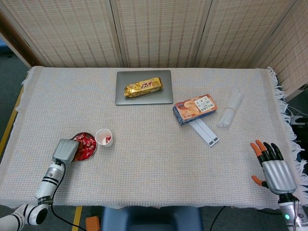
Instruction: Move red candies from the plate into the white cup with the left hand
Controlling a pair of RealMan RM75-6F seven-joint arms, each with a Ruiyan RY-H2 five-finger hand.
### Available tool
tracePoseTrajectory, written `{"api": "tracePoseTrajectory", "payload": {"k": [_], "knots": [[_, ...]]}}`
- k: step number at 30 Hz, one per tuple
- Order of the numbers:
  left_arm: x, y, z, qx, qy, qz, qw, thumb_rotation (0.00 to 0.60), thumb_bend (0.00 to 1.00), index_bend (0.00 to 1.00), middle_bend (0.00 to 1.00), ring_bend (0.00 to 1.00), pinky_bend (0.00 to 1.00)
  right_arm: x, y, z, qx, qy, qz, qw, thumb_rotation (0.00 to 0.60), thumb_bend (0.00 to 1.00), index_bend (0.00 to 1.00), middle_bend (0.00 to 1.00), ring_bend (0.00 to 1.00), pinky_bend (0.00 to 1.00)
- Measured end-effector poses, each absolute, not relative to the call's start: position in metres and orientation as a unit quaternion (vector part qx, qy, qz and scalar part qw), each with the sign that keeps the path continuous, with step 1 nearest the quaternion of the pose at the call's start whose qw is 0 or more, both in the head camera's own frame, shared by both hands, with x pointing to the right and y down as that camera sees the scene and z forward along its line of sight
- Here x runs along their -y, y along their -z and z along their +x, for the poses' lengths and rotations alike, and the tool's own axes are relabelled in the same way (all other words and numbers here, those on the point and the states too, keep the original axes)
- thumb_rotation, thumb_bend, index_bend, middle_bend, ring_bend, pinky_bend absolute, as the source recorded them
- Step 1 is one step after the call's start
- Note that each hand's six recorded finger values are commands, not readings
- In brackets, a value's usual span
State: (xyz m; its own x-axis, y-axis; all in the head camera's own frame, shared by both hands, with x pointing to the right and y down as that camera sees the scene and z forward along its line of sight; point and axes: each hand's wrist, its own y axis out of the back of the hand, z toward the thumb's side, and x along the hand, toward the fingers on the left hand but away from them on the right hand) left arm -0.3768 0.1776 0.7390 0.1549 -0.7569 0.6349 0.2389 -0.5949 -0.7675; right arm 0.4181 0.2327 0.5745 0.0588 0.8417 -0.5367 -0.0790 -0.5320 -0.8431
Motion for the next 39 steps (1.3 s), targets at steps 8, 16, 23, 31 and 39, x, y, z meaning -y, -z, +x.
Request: {"api": "tracePoseTrajectory", "payload": {"k": [8,16,23,31,39], "knots": [[-0.175,-0.732,-0.375,-0.215,0.608,-0.646,0.407,0.600,0.56,0.69,0.71,0.65,1.00,-0.233,-0.574,0.418,0.306,-0.614,-0.623,0.375,0.600,0.06,0.00,0.00,0.00,0.00],[-0.167,-0.713,-0.366,-0.233,0.588,-0.655,0.414,0.600,0.59,0.72,0.73,0.67,1.00,-0.232,-0.575,0.419,0.306,-0.615,-0.623,0.374,0.600,0.06,0.00,0.00,0.00,0.00],[-0.141,-0.683,-0.342,-0.262,0.553,-0.662,0.432,0.600,0.59,0.72,0.73,0.67,1.00,-0.231,-0.576,0.419,0.305,-0.617,-0.622,0.373,0.600,0.06,0.00,0.00,0.00,0.00],[-0.107,-0.659,-0.289,-0.275,0.508,-0.670,0.466,0.600,0.60,0.72,0.73,0.67,1.00,-0.229,-0.577,0.421,0.306,-0.619,-0.621,0.371,0.600,0.06,0.00,0.00,0.00,0.00],[-0.108,-0.678,-0.256,-0.248,0.508,-0.681,0.466,0.600,0.60,0.71,0.72,0.67,1.00,-0.228,-0.574,0.424,0.312,-0.618,-0.618,0.371,0.600,0.06,0.00,0.00,0.00,0.00]]}}
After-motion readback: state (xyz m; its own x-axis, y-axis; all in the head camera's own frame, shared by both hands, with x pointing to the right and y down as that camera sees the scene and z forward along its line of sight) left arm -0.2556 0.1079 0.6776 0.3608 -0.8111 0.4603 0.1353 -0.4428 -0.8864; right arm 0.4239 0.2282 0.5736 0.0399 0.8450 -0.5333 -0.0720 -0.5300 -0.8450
